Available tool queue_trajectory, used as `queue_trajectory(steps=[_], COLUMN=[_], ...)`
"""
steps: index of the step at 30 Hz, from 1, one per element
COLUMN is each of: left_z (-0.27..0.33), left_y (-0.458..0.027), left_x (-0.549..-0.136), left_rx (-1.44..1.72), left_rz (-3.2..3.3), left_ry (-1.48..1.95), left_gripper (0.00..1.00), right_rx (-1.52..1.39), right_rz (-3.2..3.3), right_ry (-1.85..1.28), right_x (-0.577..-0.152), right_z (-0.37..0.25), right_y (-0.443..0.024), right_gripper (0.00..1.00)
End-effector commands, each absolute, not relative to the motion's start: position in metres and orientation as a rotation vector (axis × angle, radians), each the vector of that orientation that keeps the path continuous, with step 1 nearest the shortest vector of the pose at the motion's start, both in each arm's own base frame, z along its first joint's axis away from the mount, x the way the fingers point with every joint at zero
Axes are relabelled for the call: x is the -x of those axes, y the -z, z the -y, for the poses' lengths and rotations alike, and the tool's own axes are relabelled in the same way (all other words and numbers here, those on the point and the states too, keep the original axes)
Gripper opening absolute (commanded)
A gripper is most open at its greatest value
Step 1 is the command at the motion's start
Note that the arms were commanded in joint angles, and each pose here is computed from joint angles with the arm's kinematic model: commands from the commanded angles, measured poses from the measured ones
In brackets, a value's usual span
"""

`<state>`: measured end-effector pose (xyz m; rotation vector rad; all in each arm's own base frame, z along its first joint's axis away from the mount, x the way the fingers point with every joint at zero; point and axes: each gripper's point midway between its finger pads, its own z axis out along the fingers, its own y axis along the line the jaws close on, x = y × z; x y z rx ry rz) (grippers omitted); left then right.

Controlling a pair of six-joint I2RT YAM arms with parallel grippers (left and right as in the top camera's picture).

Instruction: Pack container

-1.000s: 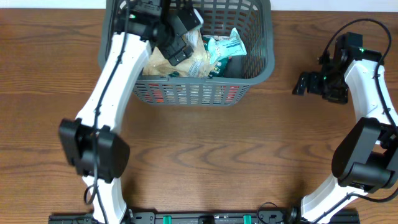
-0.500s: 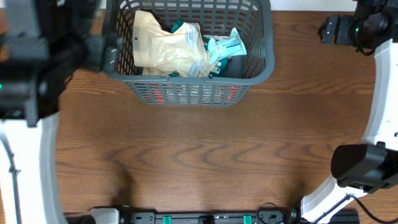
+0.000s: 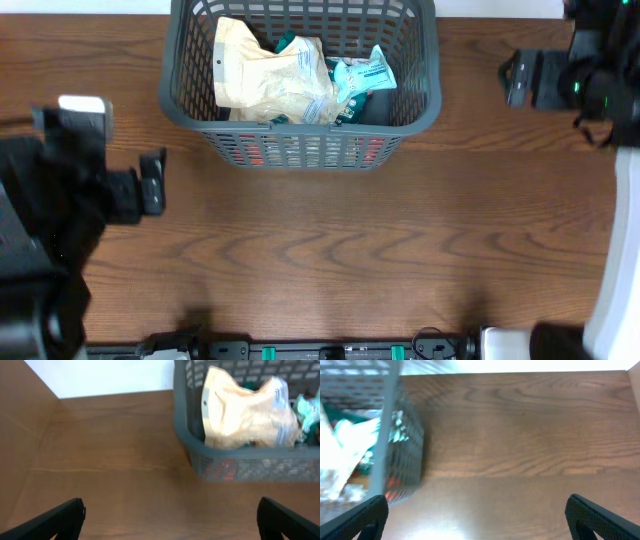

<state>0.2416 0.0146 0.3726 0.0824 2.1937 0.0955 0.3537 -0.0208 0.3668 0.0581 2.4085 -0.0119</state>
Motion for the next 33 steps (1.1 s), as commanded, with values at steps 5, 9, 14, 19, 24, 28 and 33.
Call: queue_trajectory(steps=[5,9,14,19,24,28,33], left_z=[-0.004,-0.003,-0.003,-0.002,0.002,0.002,0.002], left_y=[-0.289,-0.239,-0.202,-0.197,-0.197,-0.197,-0.197], left_x=[-0.216,-0.216,-0.219,-0.219,-0.219,-0.219,-0.219], left_rx=[-0.1,-0.107,-0.106,-0.112,-0.133,-0.133,-0.133], left_rz=[-2.184,-2.167,-2.165,-2.173,-2.172,-2.173,-2.173], left_ry=[-0.043,-0.042,-0.041,-0.038,-0.027,-0.027,-0.027], left_gripper=[0.99,0.99,0.99,0.99,0.99,0.99,0.99], right_rx=[-0.108,-0.126,-0.136,-0.138,-0.133,-0.133,-0.132], right_rz=[-2.448,-2.435,-2.385,-2.361,-2.39,-2.402,-2.409], right_ry=[0.019,-0.02,0.007,0.001,0.0,0.003,0.005], right_x=[-0.29,-0.251,-0.22,-0.201,-0.196,-0.194,-0.193], right_z=[-0.004,-0.016,-0.01,-0.007,-0.007,-0.007,-0.007], right_y=[-0.308,-0.258,-0.215,-0.19,-0.18,-0.178,-0.177], right_gripper=[0.99,0.99,0.99,0.99,0.99,0.99,0.99])
